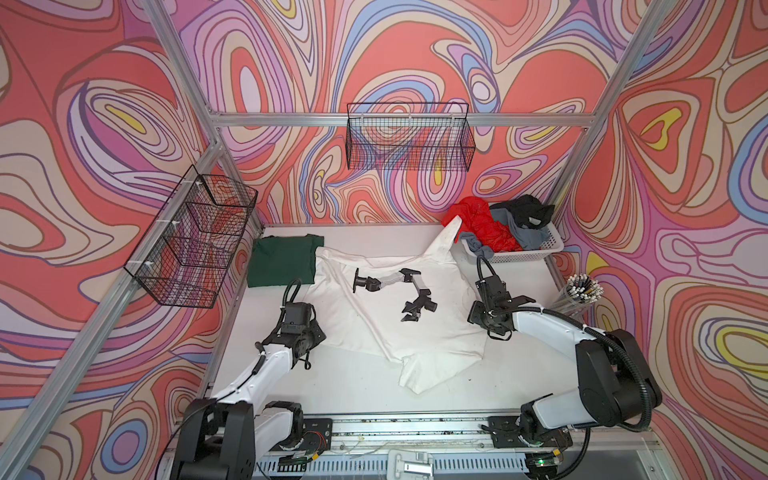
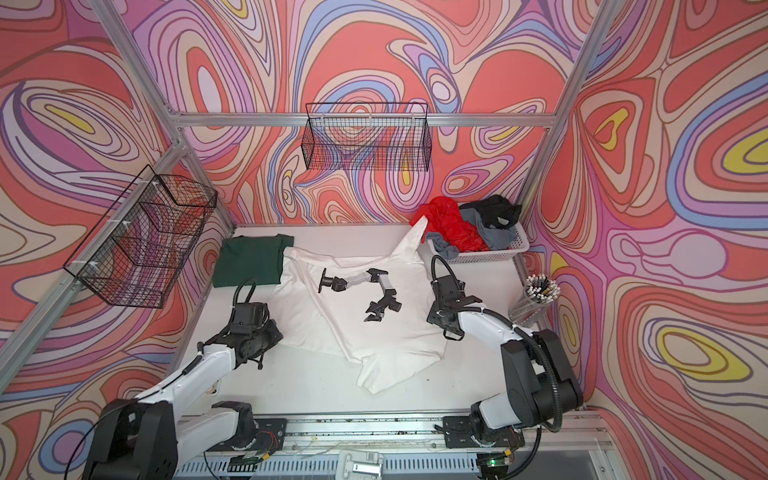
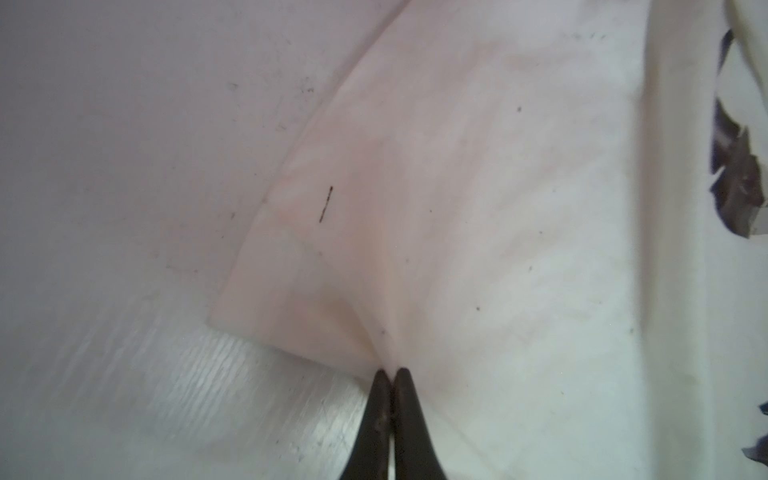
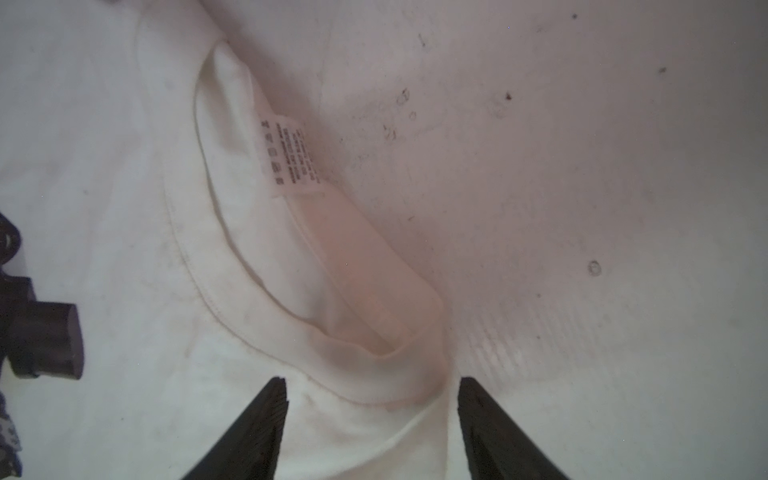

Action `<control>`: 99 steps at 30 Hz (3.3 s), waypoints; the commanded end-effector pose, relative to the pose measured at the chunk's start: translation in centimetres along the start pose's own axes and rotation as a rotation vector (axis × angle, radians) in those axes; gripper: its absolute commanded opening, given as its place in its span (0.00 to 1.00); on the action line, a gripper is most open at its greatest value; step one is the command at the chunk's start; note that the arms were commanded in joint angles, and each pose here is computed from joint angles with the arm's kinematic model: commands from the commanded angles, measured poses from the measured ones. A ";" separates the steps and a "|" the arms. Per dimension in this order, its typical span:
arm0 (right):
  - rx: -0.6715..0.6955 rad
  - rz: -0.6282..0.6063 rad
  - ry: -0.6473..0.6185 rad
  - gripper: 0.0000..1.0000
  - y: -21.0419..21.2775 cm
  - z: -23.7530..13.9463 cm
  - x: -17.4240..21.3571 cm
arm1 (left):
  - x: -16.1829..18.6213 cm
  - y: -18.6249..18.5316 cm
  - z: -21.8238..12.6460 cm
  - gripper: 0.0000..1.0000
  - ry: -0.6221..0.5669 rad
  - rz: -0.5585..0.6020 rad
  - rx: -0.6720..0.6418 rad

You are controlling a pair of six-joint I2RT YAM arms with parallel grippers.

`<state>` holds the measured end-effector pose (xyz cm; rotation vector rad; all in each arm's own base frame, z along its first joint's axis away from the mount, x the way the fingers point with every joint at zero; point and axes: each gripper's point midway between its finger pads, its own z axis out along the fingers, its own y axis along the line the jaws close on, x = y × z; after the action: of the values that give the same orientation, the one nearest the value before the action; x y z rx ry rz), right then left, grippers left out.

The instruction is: Fold and stack the t-shirts

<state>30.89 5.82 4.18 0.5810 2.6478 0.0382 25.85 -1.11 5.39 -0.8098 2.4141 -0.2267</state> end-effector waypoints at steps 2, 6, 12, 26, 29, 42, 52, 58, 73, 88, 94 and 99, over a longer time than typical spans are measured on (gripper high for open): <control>0.046 -0.010 -0.037 0.69 -0.6 -0.3 -1.1 | 0.8 3.2 -3.8 0.00 -0.045 -0.079 -0.096; 0.052 -0.023 -0.049 0.69 -0.6 -0.7 -1.6 | 1.2 5.4 -6.3 0.00 -0.100 -0.102 -0.145; 0.055 -0.044 -0.065 0.69 -0.3 -1.4 -2.4 | 1.9 7.0 -7.9 0.00 -0.147 -0.142 -0.172; -0.049 -0.047 -0.130 0.72 2.9 -1.9 -5.4 | -3.4 1.7 -10.8 0.65 -0.220 -0.042 -0.051; -0.134 -0.051 -0.152 0.69 5.3 -1.3 -6.7 | -4.6 -0.8 -10.3 0.72 -0.220 0.007 0.017; -0.051 -0.088 -0.100 0.52 8.3 5.4 -9.4 | -4.8 -9.8 -5.9 0.76 -0.115 0.194 0.165; -0.092 -0.103 -0.105 0.48 10.8 7.2 -11.2 | -4.9 -12.1 -4.7 0.77 -0.096 0.239 0.188; 0.025 -0.103 -0.120 0.47 9.9 9.2 -12.4 | -4.9 -12.6 -4.1 0.77 -0.084 0.248 0.188; 0.060 -0.104 -0.136 0.00 9.6 10.3 -12.7 | -5.1 -13.2 -2.4 0.81 -0.066 0.274 0.159; -0.140 -0.110 -0.105 0.36 12.2 6.0 -12.1 | -5.2 -13.6 -1.8 0.81 -0.063 0.285 0.163; -0.093 -0.142 -0.078 0.36 11.2 7.3 -11.3 | -4.9 -13.6 -1.5 0.82 -0.055 0.285 0.167; -0.051 -0.165 -0.046 0.38 10.7 8.8 -10.6 | -4.8 -13.3 -1.6 0.82 -0.057 0.290 0.161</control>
<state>48.27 11.29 3.74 0.3519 2.5634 0.0970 34.44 -8.68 12.94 -0.4061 2.4002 -0.2701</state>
